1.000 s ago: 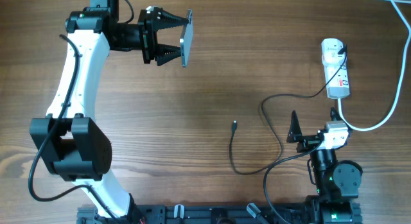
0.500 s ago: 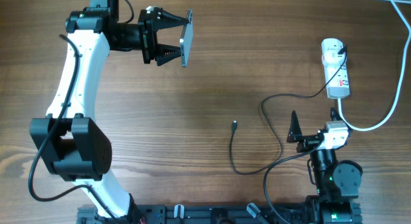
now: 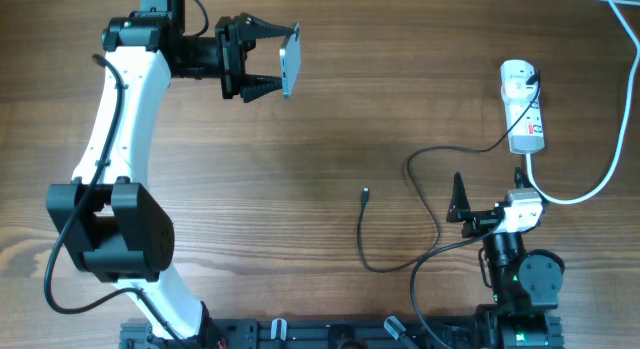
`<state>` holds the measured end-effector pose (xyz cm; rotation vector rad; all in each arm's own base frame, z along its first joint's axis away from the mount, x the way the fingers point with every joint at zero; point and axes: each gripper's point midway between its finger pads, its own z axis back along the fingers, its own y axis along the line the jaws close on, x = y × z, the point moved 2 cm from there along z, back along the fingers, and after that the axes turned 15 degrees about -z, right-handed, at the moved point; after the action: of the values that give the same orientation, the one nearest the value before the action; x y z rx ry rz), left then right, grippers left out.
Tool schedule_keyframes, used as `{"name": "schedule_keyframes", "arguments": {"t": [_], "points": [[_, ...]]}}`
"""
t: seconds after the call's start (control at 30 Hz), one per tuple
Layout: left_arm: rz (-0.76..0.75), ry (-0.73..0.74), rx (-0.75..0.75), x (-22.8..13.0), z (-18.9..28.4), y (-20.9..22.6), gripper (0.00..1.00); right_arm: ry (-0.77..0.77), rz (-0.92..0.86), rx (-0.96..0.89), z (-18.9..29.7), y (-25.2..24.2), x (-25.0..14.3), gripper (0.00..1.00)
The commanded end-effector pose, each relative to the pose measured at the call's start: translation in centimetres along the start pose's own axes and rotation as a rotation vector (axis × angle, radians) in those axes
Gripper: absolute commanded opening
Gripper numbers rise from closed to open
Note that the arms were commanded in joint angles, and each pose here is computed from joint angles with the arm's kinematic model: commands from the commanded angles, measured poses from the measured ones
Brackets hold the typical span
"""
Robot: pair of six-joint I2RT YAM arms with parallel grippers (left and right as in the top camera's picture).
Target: Plug charger to phone and switch on socket
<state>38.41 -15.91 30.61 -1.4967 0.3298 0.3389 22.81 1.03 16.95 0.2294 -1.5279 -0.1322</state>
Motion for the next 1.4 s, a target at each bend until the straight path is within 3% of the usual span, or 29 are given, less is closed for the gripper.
{"name": "schedule_keyframes", "arguments": {"t": [0.0, 1.37], "points": [[-0.017, 0.031, -0.045, -1.8, 0.35, -1.81, 0.67, -0.008, -0.007, -0.006, 0.02, -0.06, 0.12, 1.0], [0.004, 0.03, -0.043, -1.77, 0.35, -1.79, 0.67, -0.008, -0.007, -0.006, 0.02, -0.06, 0.12, 1.0]]}}
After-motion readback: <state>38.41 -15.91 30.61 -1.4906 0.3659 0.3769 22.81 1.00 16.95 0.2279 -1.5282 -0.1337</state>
